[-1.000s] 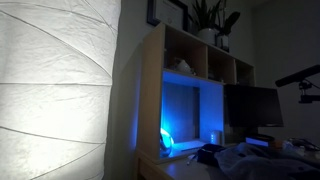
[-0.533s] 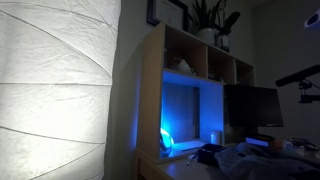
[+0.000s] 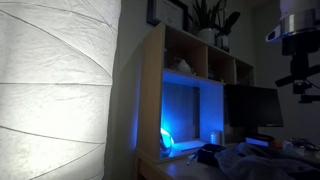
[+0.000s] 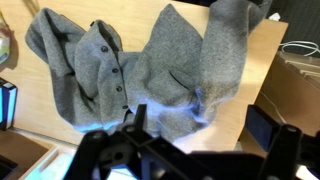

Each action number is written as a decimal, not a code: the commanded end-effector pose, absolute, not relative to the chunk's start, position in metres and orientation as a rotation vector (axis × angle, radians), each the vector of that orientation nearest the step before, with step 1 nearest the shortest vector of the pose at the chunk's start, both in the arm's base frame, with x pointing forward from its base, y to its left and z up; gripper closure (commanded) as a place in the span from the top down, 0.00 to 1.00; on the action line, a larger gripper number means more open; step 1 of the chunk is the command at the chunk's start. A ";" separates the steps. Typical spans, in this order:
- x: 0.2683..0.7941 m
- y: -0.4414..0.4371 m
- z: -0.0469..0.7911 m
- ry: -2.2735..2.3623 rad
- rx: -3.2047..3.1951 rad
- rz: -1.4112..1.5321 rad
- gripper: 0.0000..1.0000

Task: Hang the sweater with the hanger

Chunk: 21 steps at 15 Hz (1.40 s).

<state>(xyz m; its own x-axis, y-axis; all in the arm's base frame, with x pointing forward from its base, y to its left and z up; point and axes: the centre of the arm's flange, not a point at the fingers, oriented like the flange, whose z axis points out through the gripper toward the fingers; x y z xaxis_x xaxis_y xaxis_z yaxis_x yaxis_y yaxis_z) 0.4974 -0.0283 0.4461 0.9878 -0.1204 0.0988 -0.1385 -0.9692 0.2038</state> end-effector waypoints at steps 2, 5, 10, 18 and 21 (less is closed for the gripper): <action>0.547 -0.043 0.397 -0.337 2.732 -0.014 1.00; 0.560 -0.052 0.351 -0.381 2.643 -0.121 1.00; 0.575 -0.045 0.287 -0.361 2.637 -0.253 1.00; 0.576 -0.035 0.250 -0.462 2.755 -0.342 1.00; 0.577 -0.034 0.249 -0.468 2.760 -0.344 1.00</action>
